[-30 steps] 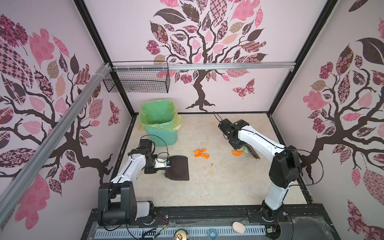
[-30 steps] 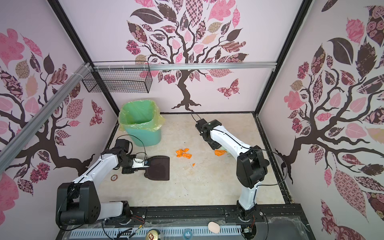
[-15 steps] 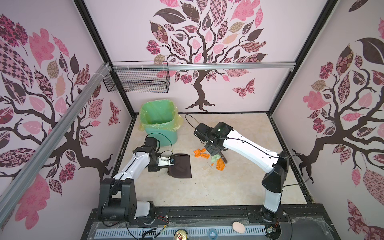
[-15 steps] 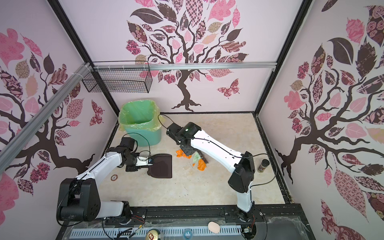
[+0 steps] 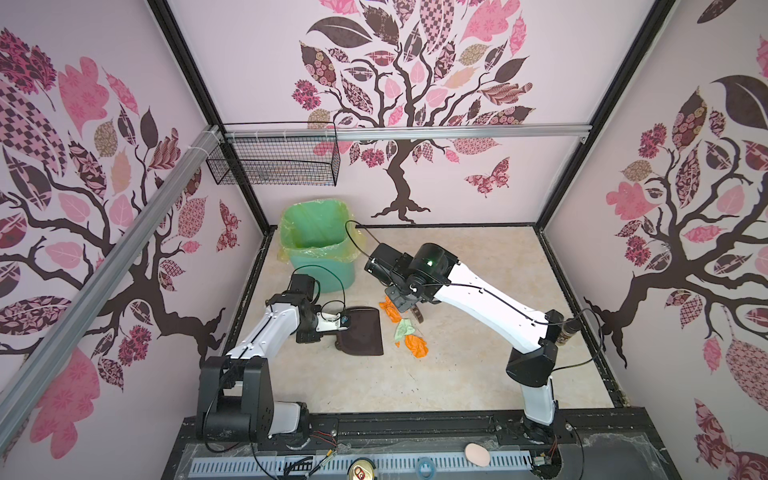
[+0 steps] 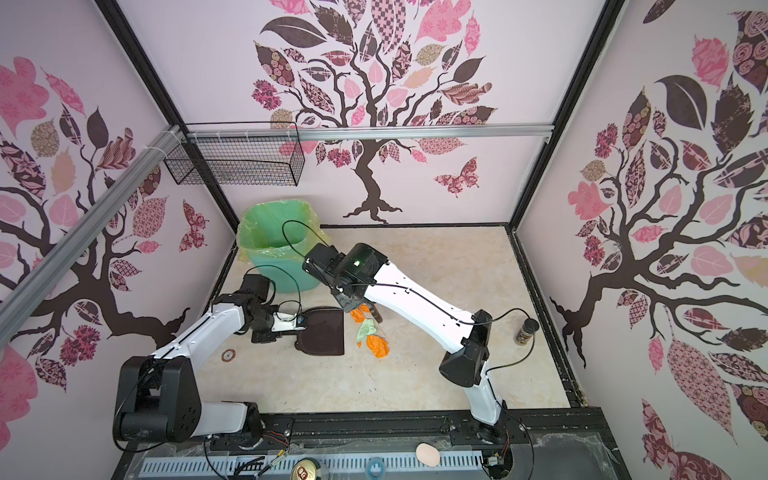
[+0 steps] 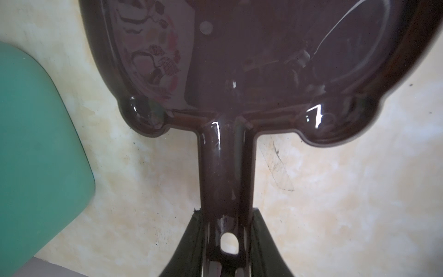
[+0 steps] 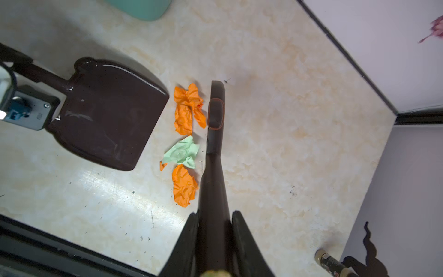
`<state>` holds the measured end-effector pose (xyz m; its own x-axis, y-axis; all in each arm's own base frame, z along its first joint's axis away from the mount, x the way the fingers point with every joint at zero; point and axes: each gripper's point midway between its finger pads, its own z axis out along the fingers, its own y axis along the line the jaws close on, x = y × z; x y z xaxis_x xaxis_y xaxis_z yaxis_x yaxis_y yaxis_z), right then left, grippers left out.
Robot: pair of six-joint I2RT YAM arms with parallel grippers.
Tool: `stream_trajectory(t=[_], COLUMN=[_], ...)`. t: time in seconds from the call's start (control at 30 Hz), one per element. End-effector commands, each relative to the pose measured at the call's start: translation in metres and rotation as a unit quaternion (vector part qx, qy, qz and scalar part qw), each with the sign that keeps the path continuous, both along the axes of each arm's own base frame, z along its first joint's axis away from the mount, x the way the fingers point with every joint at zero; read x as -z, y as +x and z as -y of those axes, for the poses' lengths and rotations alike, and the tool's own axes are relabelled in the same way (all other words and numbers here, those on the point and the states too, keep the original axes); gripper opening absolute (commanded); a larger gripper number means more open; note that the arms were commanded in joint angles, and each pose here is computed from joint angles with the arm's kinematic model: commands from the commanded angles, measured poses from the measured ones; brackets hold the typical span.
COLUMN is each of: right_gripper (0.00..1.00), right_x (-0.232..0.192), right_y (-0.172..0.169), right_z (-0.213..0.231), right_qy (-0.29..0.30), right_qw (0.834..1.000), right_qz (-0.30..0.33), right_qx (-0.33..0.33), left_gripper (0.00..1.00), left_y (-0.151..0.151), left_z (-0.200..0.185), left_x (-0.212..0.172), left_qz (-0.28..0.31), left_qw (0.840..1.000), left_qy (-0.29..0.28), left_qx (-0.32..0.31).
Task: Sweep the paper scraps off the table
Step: 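Sweep the far scraps with the brush toward the dustpan, then push the scrap pile with the brush toward the dustpan, then lift the brush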
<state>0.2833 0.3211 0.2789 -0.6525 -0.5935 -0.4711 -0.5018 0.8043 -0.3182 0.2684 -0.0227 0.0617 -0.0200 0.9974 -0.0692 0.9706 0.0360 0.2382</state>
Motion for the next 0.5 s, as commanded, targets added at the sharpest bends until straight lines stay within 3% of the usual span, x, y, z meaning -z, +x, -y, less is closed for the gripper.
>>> stream_trajectory(t=[0.0, 0.07, 0.17, 0.33, 0.47], right_gripper=[0.0, 0.0, 0.0, 0.0, 0.0], right_x=[-0.021, -0.007, 0.027, 0.047, 0.07], right_y=[0.034, 0.056, 0.076, 0.096, 0.094], right_z=[0.015, 0.009, -0.014, -0.058, -0.072], right_qy=[-0.118, -0.209, -0.297, -0.284, -0.273], right_qw=[0.987, 0.965, 0.927, 0.881, 0.879], right_qz=[0.106, 0.137, 0.147, 0.257, 0.222], right_qx=[-0.03, -0.082, -0.177, -0.278, -0.322], left_gripper=[0.0, 0.0, 0.0, 0.0, 0.0], left_y=[0.006, 0.005, 0.004, -0.005, -0.012], left_z=[0.004, 0.004, 0.003, -0.002, -0.01], left_x=[-0.005, -0.005, -0.005, -0.002, -0.003], left_qz=[0.006, 0.006, 0.005, -0.001, -0.001], left_qw=[1.0, 1.0, 1.0, 1.0, 1.0], left_qy=[-0.01, -0.01, -0.011, -0.007, -0.007], left_qx=[-0.006, -0.008, -0.013, -0.02, -0.023])
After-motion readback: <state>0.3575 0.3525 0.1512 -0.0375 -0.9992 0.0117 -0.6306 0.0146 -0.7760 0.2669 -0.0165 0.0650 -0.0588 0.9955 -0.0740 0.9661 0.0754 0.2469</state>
